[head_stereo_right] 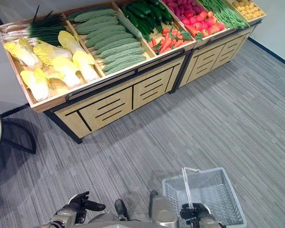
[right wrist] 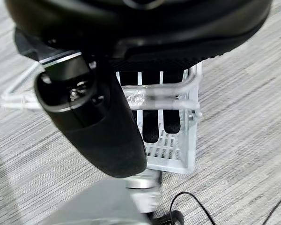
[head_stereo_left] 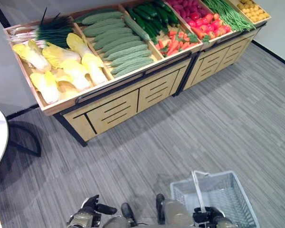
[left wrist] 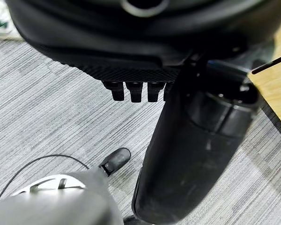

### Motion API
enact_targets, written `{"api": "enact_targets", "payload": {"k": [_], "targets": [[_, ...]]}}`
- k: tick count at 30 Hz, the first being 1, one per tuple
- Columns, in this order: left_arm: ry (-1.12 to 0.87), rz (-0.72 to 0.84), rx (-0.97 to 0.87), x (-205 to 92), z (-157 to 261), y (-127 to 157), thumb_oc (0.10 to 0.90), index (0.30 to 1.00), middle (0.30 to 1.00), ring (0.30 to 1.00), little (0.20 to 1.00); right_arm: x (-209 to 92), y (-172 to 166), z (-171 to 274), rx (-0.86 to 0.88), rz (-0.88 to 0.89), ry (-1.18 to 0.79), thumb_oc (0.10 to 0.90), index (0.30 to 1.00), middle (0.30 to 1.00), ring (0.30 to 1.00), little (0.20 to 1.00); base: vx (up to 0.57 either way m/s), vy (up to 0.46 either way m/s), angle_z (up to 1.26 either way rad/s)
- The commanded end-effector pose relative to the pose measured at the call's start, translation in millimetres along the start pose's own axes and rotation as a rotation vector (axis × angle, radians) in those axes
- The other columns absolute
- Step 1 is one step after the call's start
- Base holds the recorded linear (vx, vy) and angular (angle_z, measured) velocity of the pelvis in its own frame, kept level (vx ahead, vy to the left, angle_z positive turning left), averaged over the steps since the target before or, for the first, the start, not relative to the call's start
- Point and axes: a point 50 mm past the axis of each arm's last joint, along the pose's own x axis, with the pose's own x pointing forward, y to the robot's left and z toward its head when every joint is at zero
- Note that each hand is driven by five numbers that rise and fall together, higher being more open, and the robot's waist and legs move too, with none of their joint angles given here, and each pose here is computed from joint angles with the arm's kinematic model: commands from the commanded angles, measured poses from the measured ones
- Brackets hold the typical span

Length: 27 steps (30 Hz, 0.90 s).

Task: Get the vegetables into the basket

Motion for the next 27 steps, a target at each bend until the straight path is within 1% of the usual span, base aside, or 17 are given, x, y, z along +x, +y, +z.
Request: {"api": "enact_targets", "payload": {"k": [1, 7, 14, 20, 24, 27], "targets": [[-0.027, 0.027, 0.024, 1.2, 8.6, 6.9, 0.9, 1.0, 1.0, 1.0, 1.0, 0.8, -4.9, 6.9, -0.026, 0.003, -0.023, 0.4, 0.3, 0.3, 0.3, 0.3, 0.03, -0.055, 0.0], [-0.046, 0.019, 0.033, 2.0, 16.0, 4.7, 0.9, 1.0, 1.0, 1.0, 1.0, 0.0, -5.6, 0.2, -0.015, 0.007, -0.007, 0.4, 0.3, 0.3, 0.3, 0.3, 0.14, -0.154, 0.27], [-0.039, -0.02, 0.031, 1.9, 17.0, -9.5, 0.9, 1.0, 1.0, 1.0, 1.0, -0.9, -23.2, -3.1, -0.002, -0.043, 0.008, 0.4, 0.3, 0.3, 0.3, 0.3, 0.24, -0.292, 0.4], [-0.062, -0.043, 0.014, 2.0, 25.1, -16.5, 0.9, 1.0, 1.0, 1.0, 1.0, -0.7, -29.6, 2.9, -0.031, -0.059, -0.005, 0.4, 0.3, 0.3, 0.3, 0.3, 0.13, -0.268, 0.35], [-0.061, -0.049, 0.009, 1.8, 25.6, -18.9, 0.9, 1.0, 1.0, 1.0, 1.0, -0.8, -32.8, 3.2, -0.057, -0.066, 0.001, 0.4, 0.3, 0.3, 0.3, 0.3, 0.07, -0.157, 0.11], [-0.067, -0.058, -0.002, 1.3, 26.3, -24.2, 0.9, 1.0, 1.0, 1.0, 1.0, -0.6, -36.3, 8.4, -0.066, -0.078, -0.011, 0.4, 0.3, 0.3, 0.3, 0.3, 0.05, 0.046, 0.39]]}}
